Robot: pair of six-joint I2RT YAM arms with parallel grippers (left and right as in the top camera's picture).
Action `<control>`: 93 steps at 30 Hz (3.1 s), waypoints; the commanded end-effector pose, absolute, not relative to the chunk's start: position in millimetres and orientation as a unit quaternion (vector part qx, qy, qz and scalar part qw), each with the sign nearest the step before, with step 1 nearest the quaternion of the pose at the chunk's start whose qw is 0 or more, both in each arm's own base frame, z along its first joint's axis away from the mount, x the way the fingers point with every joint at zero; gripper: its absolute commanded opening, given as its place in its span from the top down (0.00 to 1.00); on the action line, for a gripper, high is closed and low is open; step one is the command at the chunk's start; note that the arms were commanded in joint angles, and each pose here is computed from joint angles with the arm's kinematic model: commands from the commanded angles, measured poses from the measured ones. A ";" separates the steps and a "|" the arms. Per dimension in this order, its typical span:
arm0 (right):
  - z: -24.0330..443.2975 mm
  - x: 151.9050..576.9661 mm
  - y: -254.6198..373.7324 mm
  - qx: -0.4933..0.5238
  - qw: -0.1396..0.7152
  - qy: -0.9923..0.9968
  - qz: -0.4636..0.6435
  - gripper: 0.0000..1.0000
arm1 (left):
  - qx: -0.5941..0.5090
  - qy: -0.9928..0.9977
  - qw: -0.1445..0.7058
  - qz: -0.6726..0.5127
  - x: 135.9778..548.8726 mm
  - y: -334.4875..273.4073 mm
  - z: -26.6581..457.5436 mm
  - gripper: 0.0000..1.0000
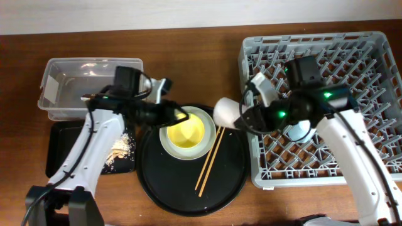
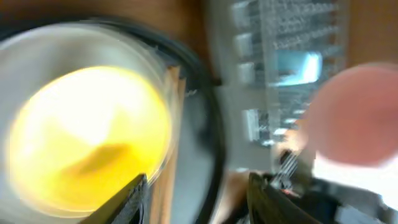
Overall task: Sort waste into correct bins and load items into the dishwasher rack
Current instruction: 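Grasp the pink cup with the right gripper and release the left gripper, then lower the pink cup into the dish rack with the right gripper and release, then grasp the yellow bowl rim on the white plate with the right gripper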
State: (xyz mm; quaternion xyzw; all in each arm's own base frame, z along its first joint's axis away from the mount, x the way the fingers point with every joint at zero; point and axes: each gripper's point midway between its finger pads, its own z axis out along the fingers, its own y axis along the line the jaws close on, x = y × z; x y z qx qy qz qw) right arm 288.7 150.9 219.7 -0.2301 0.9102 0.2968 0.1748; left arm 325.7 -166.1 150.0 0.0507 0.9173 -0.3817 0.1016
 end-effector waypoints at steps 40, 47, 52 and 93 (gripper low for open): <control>245.9 370.9 13.5 0.030 0.158 0.978 0.136 0.01 | 0.016 0.972 0.191 -0.137 301.1 -61.7 178.7 0.50; 237.1 336.0 145.2 -0.145 0.113 0.970 0.160 0.04 | -0.114 0.980 0.163 -0.029 289.0 -18.0 167.1 0.43; 193.7 320.9 213.6 -0.194 0.059 0.966 0.160 0.06 | -0.116 0.979 0.162 -0.030 288.5 -18.0 166.9 0.36; 121.2 379.8 222.2 -0.121 0.044 0.990 0.058 0.96 | -0.116 0.980 0.162 -0.031 288.4 -18.5 166.9 0.35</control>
